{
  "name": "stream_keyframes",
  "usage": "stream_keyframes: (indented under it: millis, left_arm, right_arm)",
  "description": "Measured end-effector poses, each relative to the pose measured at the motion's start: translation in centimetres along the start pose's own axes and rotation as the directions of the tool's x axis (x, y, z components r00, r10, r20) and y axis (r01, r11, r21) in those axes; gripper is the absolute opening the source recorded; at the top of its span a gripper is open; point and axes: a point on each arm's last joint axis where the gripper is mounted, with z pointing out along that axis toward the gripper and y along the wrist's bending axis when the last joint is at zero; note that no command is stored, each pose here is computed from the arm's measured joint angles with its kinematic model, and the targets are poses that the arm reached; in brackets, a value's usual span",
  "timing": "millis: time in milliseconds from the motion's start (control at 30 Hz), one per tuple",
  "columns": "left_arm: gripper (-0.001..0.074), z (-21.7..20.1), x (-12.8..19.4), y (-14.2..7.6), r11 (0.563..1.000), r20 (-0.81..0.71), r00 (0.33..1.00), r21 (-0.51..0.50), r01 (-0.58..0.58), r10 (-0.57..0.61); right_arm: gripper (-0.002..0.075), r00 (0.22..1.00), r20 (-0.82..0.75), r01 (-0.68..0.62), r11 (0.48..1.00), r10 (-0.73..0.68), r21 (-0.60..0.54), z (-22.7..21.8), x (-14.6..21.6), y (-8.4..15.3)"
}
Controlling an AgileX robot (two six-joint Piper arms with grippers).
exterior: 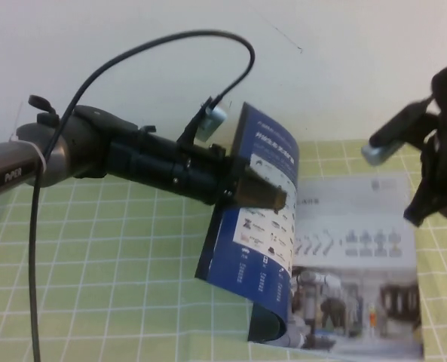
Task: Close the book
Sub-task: 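Close the open booklet and leave it lying on the table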
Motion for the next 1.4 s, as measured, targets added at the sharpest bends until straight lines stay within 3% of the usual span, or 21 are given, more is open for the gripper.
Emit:
stream_keyframes:
  millis: [233, 500, 633, 767, 900, 1033, 1100, 1267, 1400]
  left_arm:
    - [-0.0004, 1.3, -0.9, -3.1, 0.986, 0.107, 0.994, 0.166, 0.005, -0.023]
    - [-0.0004, 1.8, -1.2, -8.0, 0.969, 0.105, 0.989, 0.209, -0.128, 0.108]
    - [-0.0004, -0.3, -1.2, -10.8, 0.956, 0.085, 0.965, 0.143, -0.258, 0.248]
    - [-0.0004, -3.7, 0.0, -13.2, 0.927, -0.036, 0.929, -0.063, -0.369, 0.367]
    - [-0.0004, -7.5, 1.1, -14.3, 0.792, -0.161, 0.897, -0.422, -0.44, 0.412]
    - [-0.0004, -11.5, 2.3, -16.3, 0.6, -0.19, 0.879, -0.666, -0.443, 0.437]
    - [-0.0004, -12.9, 3.3, -17.4, 0.54, -0.157, 0.867, -0.726, -0.426, 0.473]
    - [-0.0004, -15.0, 7.2, -18.8, 0.454, -0.025, 0.793, -0.809, -0.374, 0.609]
    - [-0.0004, -15.5, 11.7, -17.4, 0.395, 0.043, 0.717, -0.857, -0.331, 0.695]
  right_arm:
    - [-0.0003, 0.967, 0.241, -0.094, 0.995, 0.085, 0.024, -7.1, 1.5, -1.2]
    - [-0.0003, 0.943, 0.311, -0.127, 0.992, 0.114, 0.023, -11.9, 4.9, -1.4]
    - [-0.0003, 0.95, 0.299, -0.092, 0.996, 0.091, -0.01, -13.8, 7.2, -0.8]
    - [-0.0003, 0.947, 0.315, -0.061, 0.998, 0.066, -0.024, -15.2, 9.9, 0.0]
    - [-0.0003, 0.933, 0.353, -0.068, 0.998, 0.067, -0.012, -15.9, 13.6, 1.0]
    - [-0.0003, 0.887, 0.447, -0.122, 0.992, 0.116, -0.016, -15.5, 17.9, 2.7]
    - [-0.0003, 0.864, 0.485, -0.14, 0.99, 0.134, -0.023, -14.5, 19.6, 3.7]
    - [-0.0003, 0.797, 0.588, -0.153, 0.988, 0.137, -0.022, -10.3, 23.4, 6.4]
    - [-0.0003, 0.727, 0.662, -0.183, 0.981, 0.181, -0.067, -7.3, 24.8, 8.1]
